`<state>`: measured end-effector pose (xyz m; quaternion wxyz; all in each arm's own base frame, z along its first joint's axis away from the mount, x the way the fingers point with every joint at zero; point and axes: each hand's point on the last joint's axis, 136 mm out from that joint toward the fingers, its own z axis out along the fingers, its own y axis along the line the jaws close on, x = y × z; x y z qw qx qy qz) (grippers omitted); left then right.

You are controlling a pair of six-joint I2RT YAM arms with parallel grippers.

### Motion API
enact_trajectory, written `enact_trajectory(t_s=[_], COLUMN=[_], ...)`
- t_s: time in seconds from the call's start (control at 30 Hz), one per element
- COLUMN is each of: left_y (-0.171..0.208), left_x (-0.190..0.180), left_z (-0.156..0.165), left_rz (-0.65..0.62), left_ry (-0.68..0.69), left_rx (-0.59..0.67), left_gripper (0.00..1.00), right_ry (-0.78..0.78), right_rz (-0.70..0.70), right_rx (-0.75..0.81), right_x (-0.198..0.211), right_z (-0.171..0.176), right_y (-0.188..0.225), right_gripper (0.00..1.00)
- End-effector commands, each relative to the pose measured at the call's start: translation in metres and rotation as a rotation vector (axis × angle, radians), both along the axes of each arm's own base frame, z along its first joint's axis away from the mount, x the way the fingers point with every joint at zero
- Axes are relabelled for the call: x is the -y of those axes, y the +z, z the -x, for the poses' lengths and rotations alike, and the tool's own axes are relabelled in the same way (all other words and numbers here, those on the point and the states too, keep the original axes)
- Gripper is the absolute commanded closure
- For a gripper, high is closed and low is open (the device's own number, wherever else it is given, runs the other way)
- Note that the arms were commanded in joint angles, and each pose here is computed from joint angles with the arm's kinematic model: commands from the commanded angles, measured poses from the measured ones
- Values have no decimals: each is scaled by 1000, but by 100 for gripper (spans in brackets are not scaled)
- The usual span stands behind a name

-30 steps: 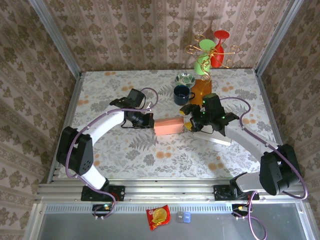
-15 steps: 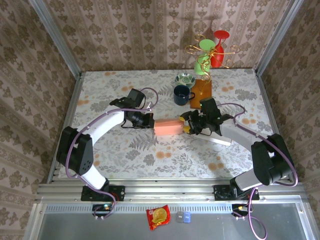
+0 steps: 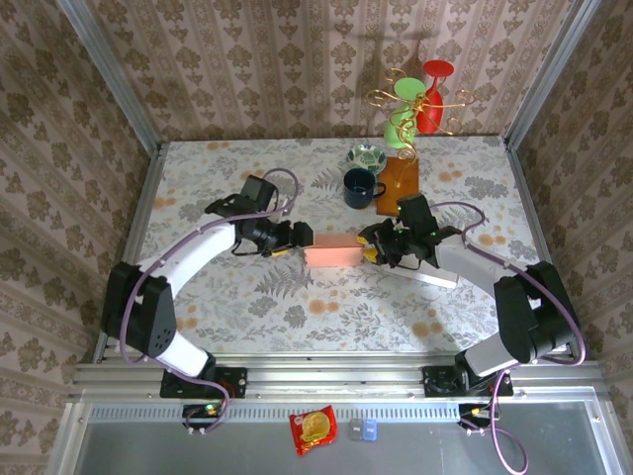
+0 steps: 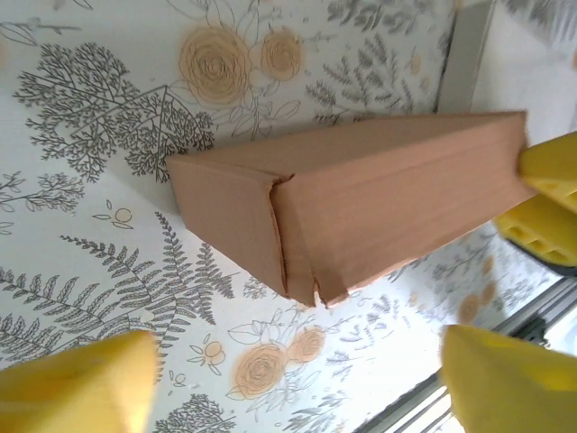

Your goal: Fold the paper box

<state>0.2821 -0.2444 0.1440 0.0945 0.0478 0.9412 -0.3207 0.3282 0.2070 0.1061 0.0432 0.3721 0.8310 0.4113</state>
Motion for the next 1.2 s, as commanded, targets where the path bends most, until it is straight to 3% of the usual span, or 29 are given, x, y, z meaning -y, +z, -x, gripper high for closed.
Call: enact_trajectory(t_s=[0.0, 0.53, 0.87, 1.17], left_y=[14, -26, -59, -62], left_x=[2, -4, -15, -19], left_z=[-5, -7, -3, -5], left_rz=[80, -36, -105, -132], left_ry=[53, 34, 43, 48], left_rx=[-12, -45, -98, -88], left_gripper=[0, 0, 0, 0], right_ry=[2, 13, 15, 23], right_rz=[73, 89, 89, 95], right_rx=[-101, -126, -125, -124], right_x=[12, 12, 12, 12], right_z=[17, 19, 19, 21], right_y=[-33, -37, -36, -34], right_gripper=[61, 71, 72, 71])
